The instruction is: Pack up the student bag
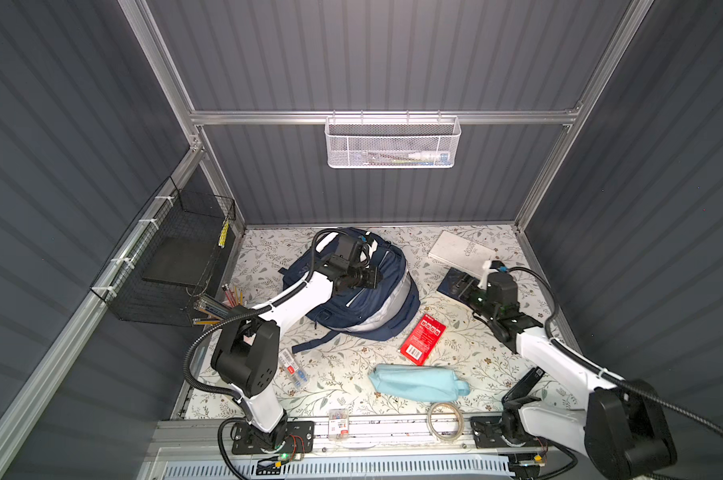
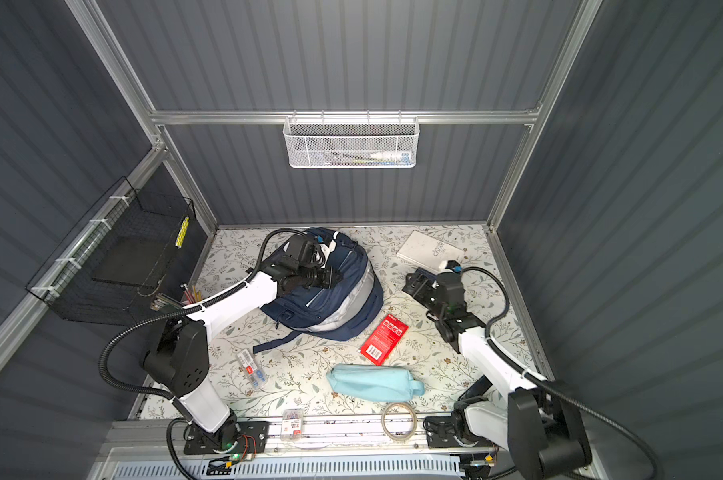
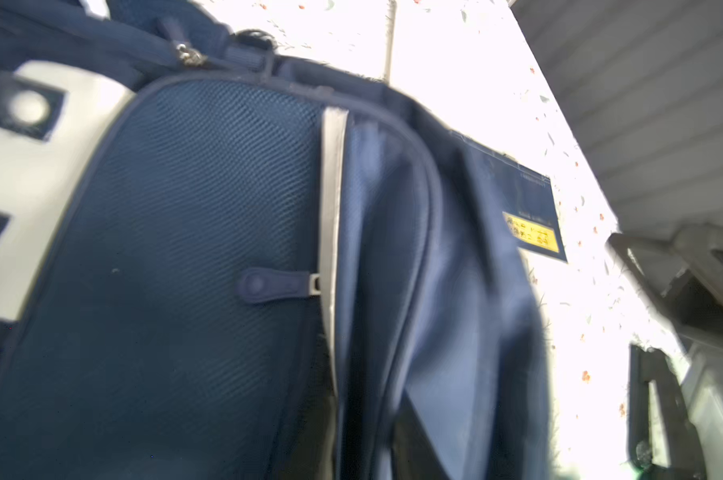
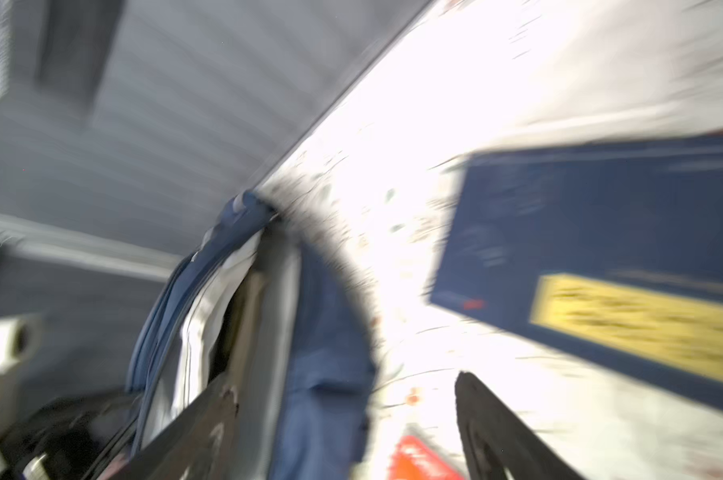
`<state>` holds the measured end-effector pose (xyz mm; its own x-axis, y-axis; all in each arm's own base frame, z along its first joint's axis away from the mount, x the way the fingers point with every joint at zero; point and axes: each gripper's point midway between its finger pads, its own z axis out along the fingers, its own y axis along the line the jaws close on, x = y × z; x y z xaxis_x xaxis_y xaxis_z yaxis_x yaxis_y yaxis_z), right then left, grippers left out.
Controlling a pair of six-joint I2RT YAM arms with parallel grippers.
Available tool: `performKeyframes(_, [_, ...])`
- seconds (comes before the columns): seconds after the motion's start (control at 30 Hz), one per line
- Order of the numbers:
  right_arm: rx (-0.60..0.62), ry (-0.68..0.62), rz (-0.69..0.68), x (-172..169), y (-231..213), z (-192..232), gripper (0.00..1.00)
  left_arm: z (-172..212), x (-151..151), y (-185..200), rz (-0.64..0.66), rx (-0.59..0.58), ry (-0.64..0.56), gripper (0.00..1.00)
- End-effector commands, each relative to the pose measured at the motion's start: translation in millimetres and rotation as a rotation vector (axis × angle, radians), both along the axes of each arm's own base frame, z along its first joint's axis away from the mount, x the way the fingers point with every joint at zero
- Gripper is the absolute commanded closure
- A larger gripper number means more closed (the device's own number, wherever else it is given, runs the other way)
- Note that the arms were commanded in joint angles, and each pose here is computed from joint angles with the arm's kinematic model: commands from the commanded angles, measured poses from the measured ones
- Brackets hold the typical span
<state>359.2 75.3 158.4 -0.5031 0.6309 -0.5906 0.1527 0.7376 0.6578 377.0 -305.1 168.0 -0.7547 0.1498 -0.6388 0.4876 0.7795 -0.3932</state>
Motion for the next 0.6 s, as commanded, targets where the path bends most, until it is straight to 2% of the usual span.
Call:
performKeyframes(0.0, [-0.062, 0.164, -0.002, -25, -38, -40, 0.15, 21, -4, -19, -0.022, -0.027, -0.058, 0.68])
performKeyframes(0.07, [-0.037, 0.193, -0.034, -25, -57, -47, 0.15, 27, -5, -29, -0.037, -0.002, -0.085, 0.50])
performKeyframes(0.13, [-0.014, 0.231, -0.054, -20, -74, -55, 0.14, 43, -5, -49, -0.061, -0.008, -0.130, 0.24])
performKeyframes(0.17, [-0.013, 0.239, -0.055, -15, -80, -56, 0.14, 46, -5, -58, -0.079, -0.023, -0.136, 0.17])
performKeyframes(0.23, [-0.049, 0.262, -0.051, -2, -91, -62, 0.14, 47, -7, -86, -0.132, -0.084, -0.125, 0.13])
performKeyframes(0.3, [-0.063, 0.280, -0.056, 11, -101, -64, 0.15, 40, -8, -112, -0.179, -0.092, -0.127, 0.12])
performKeyframes(0.43, [-0.072, 0.318, -0.046, 41, -119, -74, 0.19, 10, -4, -159, -0.242, -0.129, -0.097, 0.16])
performKeyframes(0.57, [-0.021, 0.354, -0.018, 60, -123, -87, 0.21, -26, 8, -191, -0.259, -0.145, -0.086, 0.18])
